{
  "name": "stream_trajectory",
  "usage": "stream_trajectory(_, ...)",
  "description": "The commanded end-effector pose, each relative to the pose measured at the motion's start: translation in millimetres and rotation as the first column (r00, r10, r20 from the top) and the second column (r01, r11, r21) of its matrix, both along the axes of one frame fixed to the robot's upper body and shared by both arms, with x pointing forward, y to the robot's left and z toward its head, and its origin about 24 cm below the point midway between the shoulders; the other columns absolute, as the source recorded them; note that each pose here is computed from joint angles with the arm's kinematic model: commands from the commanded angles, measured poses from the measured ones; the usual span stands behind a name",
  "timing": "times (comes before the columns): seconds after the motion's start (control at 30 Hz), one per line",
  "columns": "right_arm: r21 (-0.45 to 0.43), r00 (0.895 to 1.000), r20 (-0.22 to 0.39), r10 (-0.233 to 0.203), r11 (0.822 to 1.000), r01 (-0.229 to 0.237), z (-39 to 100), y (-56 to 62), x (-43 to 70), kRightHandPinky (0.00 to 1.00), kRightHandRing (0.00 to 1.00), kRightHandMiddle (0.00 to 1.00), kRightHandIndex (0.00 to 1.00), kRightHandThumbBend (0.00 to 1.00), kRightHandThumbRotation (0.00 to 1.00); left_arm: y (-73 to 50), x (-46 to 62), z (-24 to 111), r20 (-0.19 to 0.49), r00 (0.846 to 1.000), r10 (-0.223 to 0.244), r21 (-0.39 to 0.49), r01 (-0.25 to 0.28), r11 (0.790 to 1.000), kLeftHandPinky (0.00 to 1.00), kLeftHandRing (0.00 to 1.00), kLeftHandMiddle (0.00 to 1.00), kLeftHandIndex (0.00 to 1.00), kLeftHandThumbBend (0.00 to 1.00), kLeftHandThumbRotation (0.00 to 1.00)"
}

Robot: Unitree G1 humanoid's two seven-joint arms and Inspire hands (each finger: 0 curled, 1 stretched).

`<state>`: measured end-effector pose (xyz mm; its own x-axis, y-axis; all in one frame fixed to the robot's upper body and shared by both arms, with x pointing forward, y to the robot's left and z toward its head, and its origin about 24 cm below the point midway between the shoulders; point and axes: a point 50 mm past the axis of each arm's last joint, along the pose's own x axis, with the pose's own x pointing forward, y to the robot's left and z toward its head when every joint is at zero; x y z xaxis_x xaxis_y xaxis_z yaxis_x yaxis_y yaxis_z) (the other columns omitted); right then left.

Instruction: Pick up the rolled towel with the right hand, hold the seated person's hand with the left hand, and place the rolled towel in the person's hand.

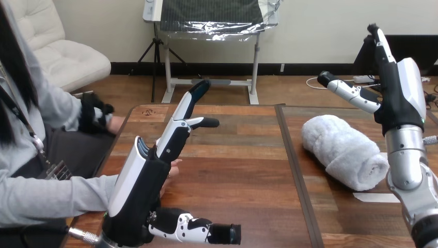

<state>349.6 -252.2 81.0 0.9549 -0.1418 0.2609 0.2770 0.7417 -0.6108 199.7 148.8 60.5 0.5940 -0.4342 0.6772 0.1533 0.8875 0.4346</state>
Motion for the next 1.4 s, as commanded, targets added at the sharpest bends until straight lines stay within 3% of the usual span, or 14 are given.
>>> stream_trajectory(0.0,-0.008,0.999,0.034,-0.002,1.0,0.002,28.0,0.8,17.9,0.86,0.98,0.94,0.98,1.0,0.64,1.9,4.5,12.6,0.061,0.998,0.0,-0.008,0.001,1.0,0.72,0.99,1.0,1.0,1.0,0.55)
stream_trajectory(0.43,-0.003,0.993,-0.112,-0.028,1.0,0.027,16.4,-3.8,22.4,0.85,0.97,0.93,0.98,1.0,0.62,0.8,3.3,12.8,0.07,0.997,0.009,-0.016,-0.008,1.0,0.64,0.96,1.0,1.0,1.0,0.59)
stream_trajectory(0.83,0.029,0.963,-0.265,-0.058,0.997,0.068,-3.6,-7.0,20.1,0.85,0.93,0.92,0.97,1.0,0.64,0.1,0.9,12.6,0.074,0.997,0.015,-0.031,-0.012,0.999,0.64,0.96,1.0,1.0,1.0,0.6)
stream_trajectory(0.93,-0.004,0.956,-0.286,-0.066,0.998,0.068,-8.5,-7.9,18.0,0.84,0.92,0.91,0.97,1.0,0.64,0.6,0.4,12.3,0.071,0.997,0.022,-0.023,-0.021,1.0,0.63,0.95,1.0,1.0,1.0,0.61)
stream_trajectory(1.07,-0.007,0.932,-0.355,-0.074,0.997,0.076,-16.0,-9.0,16.6,0.81,0.9,0.92,0.98,1.0,0.67,0.5,0.1,12.2,0.072,0.997,0.002,-0.028,0.0,1.0,0.63,0.96,1.0,1.0,1.0,0.61)
stream_trajectory(1.13,0.0,0.928,-0.365,-0.072,0.997,0.077,-18.2,-9.0,15.7,0.8,0.9,0.92,0.98,1.0,0.66,0.3,0.1,12.8,0.08,0.997,-0.007,-0.028,0.01,1.0,0.64,0.97,1.0,1.0,1.0,0.6)
stream_trajectory(1.2,-0.026,0.912,-0.399,-0.092,0.996,0.089,-22.3,-9.3,14.9,0.78,0.89,0.92,0.97,1.0,0.66,1.6,-0.2,13.0,0.076,0.997,0.004,-0.009,-0.003,1.0,0.64,0.98,1.0,1.0,1.0,0.6)
stream_trajectory(1.33,-0.036,0.897,-0.431,-0.097,0.995,0.09,-28.2,-8.6,12.9,0.7,0.84,0.87,0.97,1.0,0.66,1.4,-0.9,12.8,0.077,0.997,0.007,-0.014,-0.005,1.0,0.65,0.98,1.0,1.0,1.0,0.61)
stream_trajectory(1.37,-0.061,0.887,-0.45,-0.101,0.995,0.082,-30.7,-8.1,12.2,0.69,0.83,0.85,0.97,1.0,0.66,1.3,-1.2,12.9,0.075,0.997,0.01,-0.014,-0.009,1.0,0.66,0.98,1.0,1.0,1.0,0.61)
